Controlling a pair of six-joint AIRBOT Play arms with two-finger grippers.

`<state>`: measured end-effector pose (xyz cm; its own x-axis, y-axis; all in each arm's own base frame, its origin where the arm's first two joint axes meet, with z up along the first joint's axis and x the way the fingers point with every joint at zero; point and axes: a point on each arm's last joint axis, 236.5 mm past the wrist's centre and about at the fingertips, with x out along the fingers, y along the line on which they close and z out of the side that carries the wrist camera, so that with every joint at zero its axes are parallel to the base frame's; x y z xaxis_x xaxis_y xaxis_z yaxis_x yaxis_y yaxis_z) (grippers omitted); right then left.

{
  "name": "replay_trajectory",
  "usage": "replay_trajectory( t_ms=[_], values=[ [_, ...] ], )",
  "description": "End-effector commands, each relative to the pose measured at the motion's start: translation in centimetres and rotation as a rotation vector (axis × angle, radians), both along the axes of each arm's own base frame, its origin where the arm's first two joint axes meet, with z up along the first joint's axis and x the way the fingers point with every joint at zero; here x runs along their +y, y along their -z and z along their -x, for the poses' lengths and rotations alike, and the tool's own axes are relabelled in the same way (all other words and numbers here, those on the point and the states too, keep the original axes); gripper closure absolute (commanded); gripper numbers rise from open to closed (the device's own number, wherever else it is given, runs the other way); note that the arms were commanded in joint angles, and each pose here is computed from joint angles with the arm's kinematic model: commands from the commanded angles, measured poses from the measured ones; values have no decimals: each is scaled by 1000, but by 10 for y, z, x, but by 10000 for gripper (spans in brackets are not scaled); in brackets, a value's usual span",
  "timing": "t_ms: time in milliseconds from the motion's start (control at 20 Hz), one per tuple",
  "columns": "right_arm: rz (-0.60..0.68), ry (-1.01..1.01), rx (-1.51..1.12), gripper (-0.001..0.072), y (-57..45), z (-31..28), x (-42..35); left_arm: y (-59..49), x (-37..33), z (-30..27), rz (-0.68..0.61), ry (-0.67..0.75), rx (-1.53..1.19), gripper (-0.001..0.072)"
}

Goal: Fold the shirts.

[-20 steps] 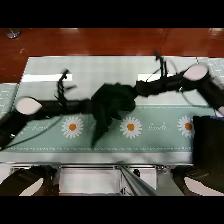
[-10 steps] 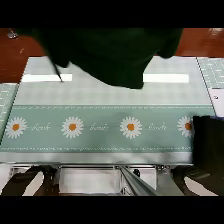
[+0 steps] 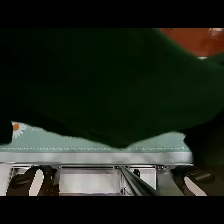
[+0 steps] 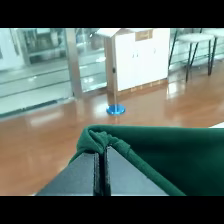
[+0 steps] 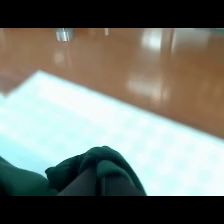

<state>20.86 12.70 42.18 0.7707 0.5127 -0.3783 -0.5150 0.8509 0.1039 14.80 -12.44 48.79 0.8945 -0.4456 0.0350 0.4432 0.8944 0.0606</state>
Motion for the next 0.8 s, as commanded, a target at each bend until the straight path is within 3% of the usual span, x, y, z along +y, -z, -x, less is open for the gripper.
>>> replay_trajectory(
  t_ms=[0,350,500,750],
  values=[
    [47,10,171,690,60,-15,0,69,17,-10,15,-71,178,688],
    [67,47,448,690,190,-156,29,357,29,-95,215,-23,882,688],
    [47,73,541,690,256,-218,44,431,33,-118,281,-73,1029,688],
    [-96,86,633,689,323,-282,76,493,24,-154,303,-107,1171,686]
  ],
)
